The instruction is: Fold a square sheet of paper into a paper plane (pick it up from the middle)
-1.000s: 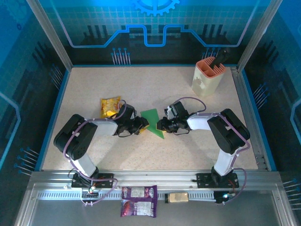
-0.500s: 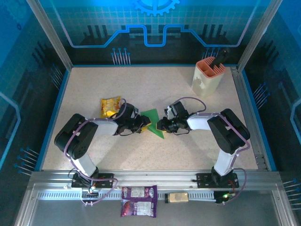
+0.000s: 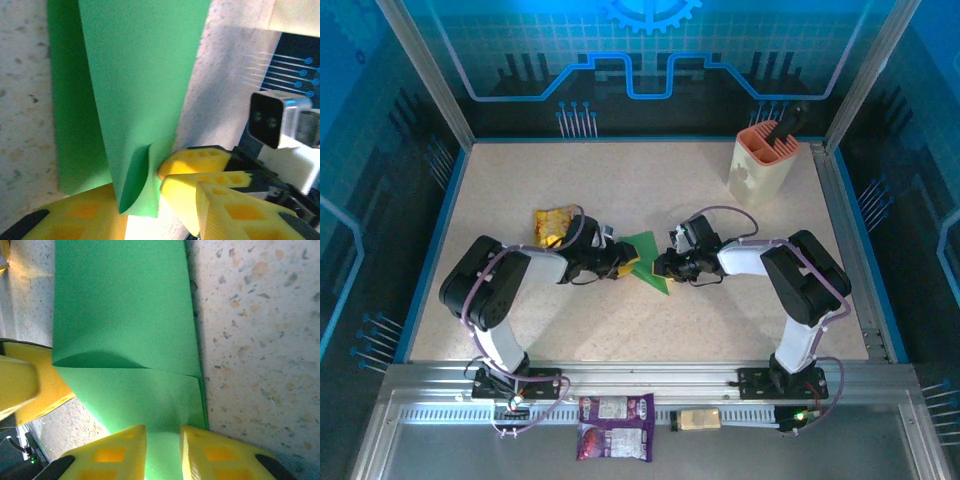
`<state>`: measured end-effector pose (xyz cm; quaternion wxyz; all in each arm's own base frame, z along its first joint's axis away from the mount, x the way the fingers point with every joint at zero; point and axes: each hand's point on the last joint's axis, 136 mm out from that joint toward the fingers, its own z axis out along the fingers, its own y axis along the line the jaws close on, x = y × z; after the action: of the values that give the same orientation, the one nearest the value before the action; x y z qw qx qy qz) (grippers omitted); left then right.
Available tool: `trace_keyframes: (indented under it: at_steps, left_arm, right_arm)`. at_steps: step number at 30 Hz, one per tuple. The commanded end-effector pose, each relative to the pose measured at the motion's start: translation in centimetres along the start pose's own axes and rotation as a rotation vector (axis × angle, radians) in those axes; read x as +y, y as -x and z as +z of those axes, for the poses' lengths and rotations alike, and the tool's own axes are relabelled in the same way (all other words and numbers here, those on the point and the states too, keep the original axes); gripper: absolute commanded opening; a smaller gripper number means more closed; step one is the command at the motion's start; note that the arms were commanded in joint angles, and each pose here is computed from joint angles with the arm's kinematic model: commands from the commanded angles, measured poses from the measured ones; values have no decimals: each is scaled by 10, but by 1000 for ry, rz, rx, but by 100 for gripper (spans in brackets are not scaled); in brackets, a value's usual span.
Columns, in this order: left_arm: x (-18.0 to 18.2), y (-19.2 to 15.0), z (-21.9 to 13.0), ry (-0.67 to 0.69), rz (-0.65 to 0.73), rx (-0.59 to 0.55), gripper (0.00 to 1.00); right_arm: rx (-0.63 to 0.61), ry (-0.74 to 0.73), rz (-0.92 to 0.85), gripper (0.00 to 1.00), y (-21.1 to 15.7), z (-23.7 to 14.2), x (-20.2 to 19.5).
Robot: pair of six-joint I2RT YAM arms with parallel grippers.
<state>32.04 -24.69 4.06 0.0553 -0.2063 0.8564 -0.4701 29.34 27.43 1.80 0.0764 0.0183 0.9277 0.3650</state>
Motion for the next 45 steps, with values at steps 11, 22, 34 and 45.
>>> trace_keyframes:
  at_steps: [11, 22, 34, 45]
  left_arm:
    - [0, 1, 9, 43, 65, 89, 37]
    - [8, 2, 8, 76, 70, 107, 25]
    - [7, 1, 8, 89, 81, 134, 13]
    - [9, 7, -4, 230, 20, 95, 5]
  right_arm:
    - [45, -88, 28, 25, -11, 8, -27]
    - [21, -53, -30, 29, -6, 5, -18]
    - [-46, -13, -151, 43, 8, -9, 3]
    - [-178, -189, -630, 58, 21, -55, 31]
